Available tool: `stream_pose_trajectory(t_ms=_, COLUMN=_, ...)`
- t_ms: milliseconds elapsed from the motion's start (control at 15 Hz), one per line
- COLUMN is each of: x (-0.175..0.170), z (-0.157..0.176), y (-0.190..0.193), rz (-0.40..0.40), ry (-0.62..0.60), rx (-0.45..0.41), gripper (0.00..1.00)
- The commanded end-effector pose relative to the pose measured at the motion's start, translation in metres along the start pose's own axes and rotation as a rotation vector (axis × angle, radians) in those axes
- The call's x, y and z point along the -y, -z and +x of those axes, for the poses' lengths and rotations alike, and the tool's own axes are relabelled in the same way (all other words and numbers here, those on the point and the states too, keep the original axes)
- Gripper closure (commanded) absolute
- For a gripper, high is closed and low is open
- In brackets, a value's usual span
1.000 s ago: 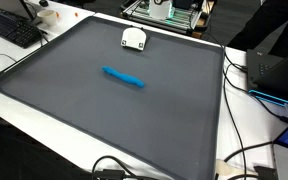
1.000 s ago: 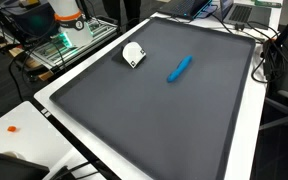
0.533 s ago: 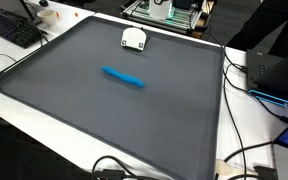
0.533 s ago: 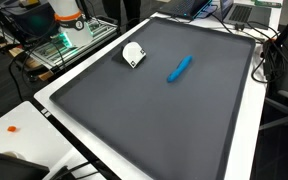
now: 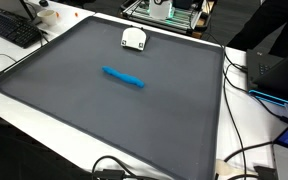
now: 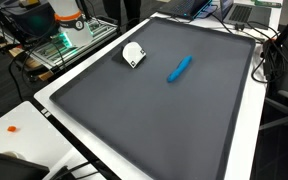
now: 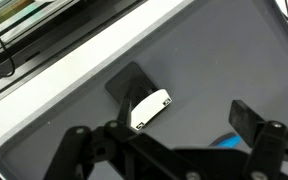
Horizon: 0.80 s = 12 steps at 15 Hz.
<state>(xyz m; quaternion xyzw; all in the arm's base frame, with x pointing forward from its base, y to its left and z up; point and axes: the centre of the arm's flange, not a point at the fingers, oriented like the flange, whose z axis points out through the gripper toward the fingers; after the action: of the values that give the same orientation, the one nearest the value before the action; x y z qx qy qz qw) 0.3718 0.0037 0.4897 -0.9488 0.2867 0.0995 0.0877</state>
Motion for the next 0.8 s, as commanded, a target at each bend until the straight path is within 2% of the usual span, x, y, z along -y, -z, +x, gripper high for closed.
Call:
stream_pose_trajectory(t_ms=0, x=0.01, z=-0.004, y=-0.037, rz=0.031, ry=-0.196, rx=-0.033, gripper=0.0)
stream_pose_trajectory(t_ms=333, x=0.009, z=0.005, y=-0.089, rz=0.047, ry=-0.416, rx=-0.063, gripper=0.0)
stream_pose_trajectory(t_ms=600, x=0.004, z=0.021, y=-0.124, rz=0.092, ry=-0.501, rx=-0.109, gripper=0.0)
stream_pose_trajectory(t_ms=733, x=0.002, z=0.032, y=-0.142, rz=0.084, ry=-0.525, rx=-0.129, gripper=0.0)
